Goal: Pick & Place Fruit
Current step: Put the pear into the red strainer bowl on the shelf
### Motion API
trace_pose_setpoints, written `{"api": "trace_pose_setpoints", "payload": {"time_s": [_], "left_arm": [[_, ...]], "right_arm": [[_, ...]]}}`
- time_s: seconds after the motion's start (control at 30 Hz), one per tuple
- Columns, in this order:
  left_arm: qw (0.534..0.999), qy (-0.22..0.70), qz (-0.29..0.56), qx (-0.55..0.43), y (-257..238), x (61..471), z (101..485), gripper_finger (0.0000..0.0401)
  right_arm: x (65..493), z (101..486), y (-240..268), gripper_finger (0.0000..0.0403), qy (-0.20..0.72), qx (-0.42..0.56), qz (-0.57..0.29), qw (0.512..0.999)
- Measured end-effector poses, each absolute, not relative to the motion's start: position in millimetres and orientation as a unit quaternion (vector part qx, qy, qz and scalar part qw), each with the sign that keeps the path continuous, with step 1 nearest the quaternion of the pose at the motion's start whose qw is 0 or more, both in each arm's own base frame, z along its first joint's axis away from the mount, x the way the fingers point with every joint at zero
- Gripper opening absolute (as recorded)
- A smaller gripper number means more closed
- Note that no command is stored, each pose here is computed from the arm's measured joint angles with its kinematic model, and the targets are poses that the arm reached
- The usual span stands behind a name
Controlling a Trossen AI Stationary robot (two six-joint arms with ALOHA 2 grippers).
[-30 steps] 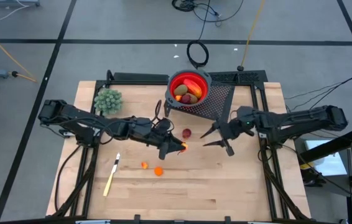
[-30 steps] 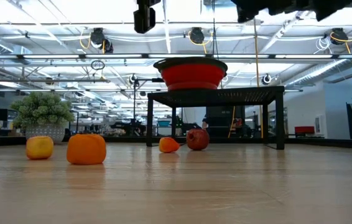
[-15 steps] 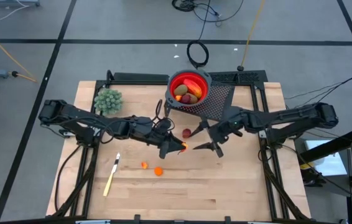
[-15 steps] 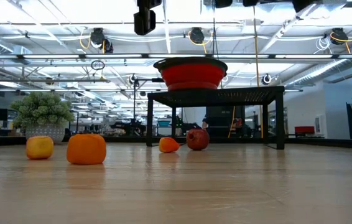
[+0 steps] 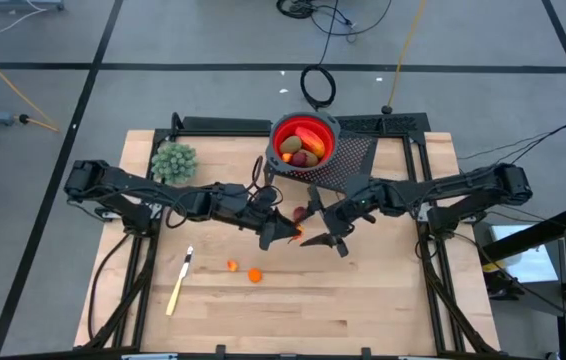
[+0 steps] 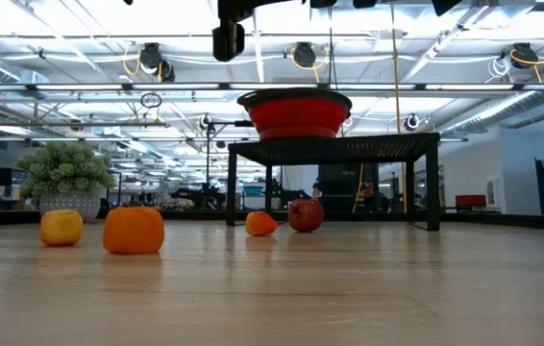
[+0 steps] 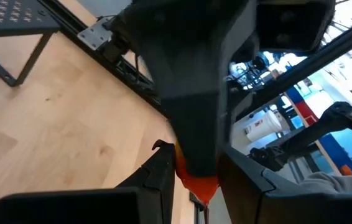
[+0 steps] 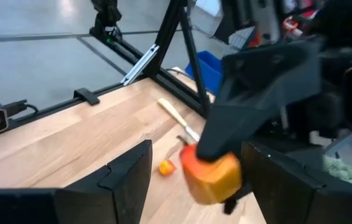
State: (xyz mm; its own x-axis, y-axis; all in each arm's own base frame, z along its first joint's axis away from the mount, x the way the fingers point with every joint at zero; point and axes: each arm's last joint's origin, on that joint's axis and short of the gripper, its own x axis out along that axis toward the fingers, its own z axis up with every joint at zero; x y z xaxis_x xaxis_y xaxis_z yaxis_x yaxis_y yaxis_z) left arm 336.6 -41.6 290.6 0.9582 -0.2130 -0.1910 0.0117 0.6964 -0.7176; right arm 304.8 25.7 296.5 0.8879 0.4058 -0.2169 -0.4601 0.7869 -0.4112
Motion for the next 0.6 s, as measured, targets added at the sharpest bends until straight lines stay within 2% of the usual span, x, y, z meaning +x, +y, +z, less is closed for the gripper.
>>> {"api": "trace_pose_setpoints", "payload": {"time_s": [0.2,0.6], "left_arm": [[0.911,0.13,-0.066,-0.385,-40.4,337.3,290.5,0.0102],[0.91,0.13,-0.062,-0.389,-38.3,337.5,290.3,0.0102]], "right_arm": [[306.5,294.2,27.3,0.0235,0.061,-0.232,0.233,0.943],[306.6,294.7,26.9,0.0179,0.057,-0.24,0.23,0.942]]}}
